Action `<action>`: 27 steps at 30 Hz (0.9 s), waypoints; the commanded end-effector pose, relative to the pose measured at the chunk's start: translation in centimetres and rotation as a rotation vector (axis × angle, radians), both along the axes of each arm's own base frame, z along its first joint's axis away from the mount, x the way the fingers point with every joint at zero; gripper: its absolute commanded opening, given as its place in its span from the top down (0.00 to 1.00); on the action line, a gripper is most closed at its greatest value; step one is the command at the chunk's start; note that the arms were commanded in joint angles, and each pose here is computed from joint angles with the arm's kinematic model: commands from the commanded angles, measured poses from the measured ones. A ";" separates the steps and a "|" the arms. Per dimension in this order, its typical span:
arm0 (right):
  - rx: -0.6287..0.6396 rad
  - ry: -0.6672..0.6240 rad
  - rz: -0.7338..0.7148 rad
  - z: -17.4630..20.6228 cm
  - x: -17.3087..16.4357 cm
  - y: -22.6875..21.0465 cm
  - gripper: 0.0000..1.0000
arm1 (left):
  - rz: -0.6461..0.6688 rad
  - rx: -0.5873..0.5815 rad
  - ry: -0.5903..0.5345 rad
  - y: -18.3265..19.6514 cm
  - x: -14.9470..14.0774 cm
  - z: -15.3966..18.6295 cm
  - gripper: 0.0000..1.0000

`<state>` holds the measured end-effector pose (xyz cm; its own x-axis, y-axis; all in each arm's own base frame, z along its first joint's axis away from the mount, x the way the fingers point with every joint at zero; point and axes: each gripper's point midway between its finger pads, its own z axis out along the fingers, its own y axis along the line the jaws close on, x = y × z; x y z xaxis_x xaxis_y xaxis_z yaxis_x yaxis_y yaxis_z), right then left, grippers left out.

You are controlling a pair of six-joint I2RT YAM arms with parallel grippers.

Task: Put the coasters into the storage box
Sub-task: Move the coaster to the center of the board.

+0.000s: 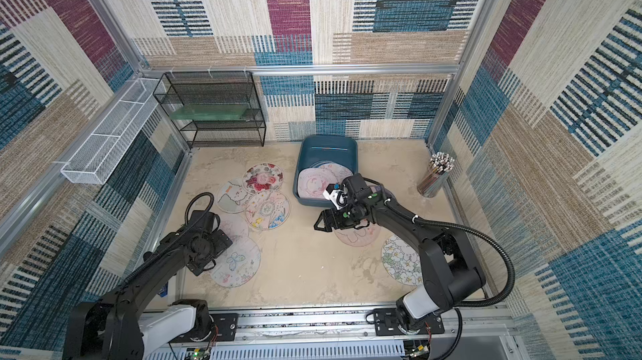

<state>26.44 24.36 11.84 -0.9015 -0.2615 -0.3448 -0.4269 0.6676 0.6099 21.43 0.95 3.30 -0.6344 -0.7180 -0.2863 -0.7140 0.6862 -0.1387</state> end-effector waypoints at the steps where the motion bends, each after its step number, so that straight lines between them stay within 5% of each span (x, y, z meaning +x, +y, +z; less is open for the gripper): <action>1: 0.028 -0.009 0.000 0.6 0.4 0.4 0.15 | -0.048 -0.090 -0.052 -1.6 0.8 -0.8 0.01; 14: 0.021 -0.005 -0.002 0.3 0.8 0.4 0.15 | -0.196 -0.369 -0.032 -7.5 -1.6 -0.5 0.01; 27: 0.009 0.026 0.041 -0.8 0.3 2.9 0.15 | -0.449 -0.426 0.088 -14.9 -3.3 -0.8 0.01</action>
